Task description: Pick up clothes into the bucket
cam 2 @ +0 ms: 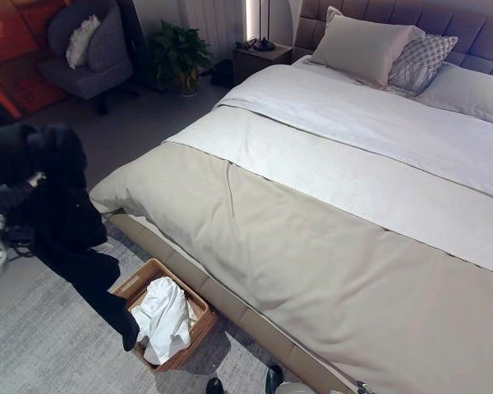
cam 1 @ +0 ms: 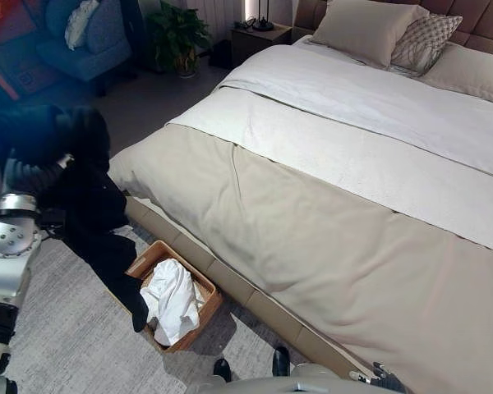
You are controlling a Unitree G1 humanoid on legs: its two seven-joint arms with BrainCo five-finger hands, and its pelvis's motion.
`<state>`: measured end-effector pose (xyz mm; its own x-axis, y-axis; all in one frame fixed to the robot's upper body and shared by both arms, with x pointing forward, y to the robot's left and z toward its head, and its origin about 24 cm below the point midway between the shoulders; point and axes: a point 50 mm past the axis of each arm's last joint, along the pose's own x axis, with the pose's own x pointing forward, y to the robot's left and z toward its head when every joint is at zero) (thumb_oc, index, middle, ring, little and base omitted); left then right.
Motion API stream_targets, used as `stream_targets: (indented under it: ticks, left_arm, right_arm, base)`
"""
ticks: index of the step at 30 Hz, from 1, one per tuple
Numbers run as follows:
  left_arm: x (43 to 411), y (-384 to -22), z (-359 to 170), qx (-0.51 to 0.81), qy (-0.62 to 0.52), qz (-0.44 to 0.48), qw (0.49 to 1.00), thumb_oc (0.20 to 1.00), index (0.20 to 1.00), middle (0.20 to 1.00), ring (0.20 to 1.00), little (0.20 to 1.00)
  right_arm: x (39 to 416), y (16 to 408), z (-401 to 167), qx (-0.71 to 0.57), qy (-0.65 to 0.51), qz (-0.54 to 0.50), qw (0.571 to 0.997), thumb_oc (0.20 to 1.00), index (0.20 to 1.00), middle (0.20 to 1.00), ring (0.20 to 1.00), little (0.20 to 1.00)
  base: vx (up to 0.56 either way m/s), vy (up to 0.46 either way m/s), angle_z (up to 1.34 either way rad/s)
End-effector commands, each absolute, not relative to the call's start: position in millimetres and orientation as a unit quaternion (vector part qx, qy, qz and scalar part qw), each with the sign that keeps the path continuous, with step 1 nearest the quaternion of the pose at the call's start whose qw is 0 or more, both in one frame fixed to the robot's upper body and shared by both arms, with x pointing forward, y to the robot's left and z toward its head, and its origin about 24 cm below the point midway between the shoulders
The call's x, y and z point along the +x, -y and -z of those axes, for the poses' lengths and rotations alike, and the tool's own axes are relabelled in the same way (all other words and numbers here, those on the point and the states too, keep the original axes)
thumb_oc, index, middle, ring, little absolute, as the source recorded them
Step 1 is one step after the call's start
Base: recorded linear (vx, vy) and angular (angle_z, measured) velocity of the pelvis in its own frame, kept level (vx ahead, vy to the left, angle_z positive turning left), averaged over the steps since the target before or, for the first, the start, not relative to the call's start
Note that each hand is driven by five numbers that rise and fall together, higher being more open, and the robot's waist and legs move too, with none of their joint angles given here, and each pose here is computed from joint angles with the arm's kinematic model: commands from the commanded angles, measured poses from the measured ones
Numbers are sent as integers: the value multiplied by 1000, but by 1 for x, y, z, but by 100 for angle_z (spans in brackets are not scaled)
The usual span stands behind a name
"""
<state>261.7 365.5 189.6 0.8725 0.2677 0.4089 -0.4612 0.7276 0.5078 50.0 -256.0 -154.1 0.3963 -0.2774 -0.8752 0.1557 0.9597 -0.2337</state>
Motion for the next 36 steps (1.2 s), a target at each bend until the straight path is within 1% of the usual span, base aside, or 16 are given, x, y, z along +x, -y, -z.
stream_targets:
  ticks: [1, 7, 15, 24, 29, 31, 36]
  left_arm:
    - [251, -364, -284, 311, 338, -239, 855, 200, 200, 200, 200, 200]
    - [245, -364, -303, 328, 363, -244, 838, 200, 200, 200, 200, 200]
    - [244, -365, -303, 334, 357, -239, 839, 200, 200, 200, 200, 200]
    - [254, -363, -265, 307, 304, -215, 876, 200, 200, 200, 200, 200]
    - [266, -354, -240, 296, 272, -196, 894, 200, 200, 200, 200, 200]
    - [270, -350, -232, 291, 264, -194, 899, 200, 200, 200, 200, 200]
    - [281, -340, -219, 265, 260, -191, 909, 200, 200, 200, 200, 200]
  right_arm:
    - [64, 263, 149, -84, -511, 115, 847, 1000, 1000, 1000, 1000, 1000]
    - [65, 264, 149, -87, -510, 115, 848, 1000, 1000, 1000, 1000, 1000]
    - [65, 264, 149, -87, -510, 115, 848, 1000, 1000, 1000, 1000, 1000]
    - [68, 267, 147, -95, -507, 115, 849, 1000, 1000, 1000, 1000, 1000]
    - [73, 270, 144, -107, -498, 112, 853, 1000, 1000, 1000, 1000, 1000]
    - [80, 272, 142, -112, -488, 113, 858, 1000, 1000, 1000, 1000, 1000]
    - [112, 275, 129, -124, -435, 107, 885, 1000, 1000, 1000, 1000, 1000]
  base:
    - [0, 0, 0]
    - [0, 0, 0]
    - [0, 0, 0]
    - [0, 0, 0]
    - [-52, 5, 0]
    - [-113, 6, -1]
    - [-195, 25, -1]
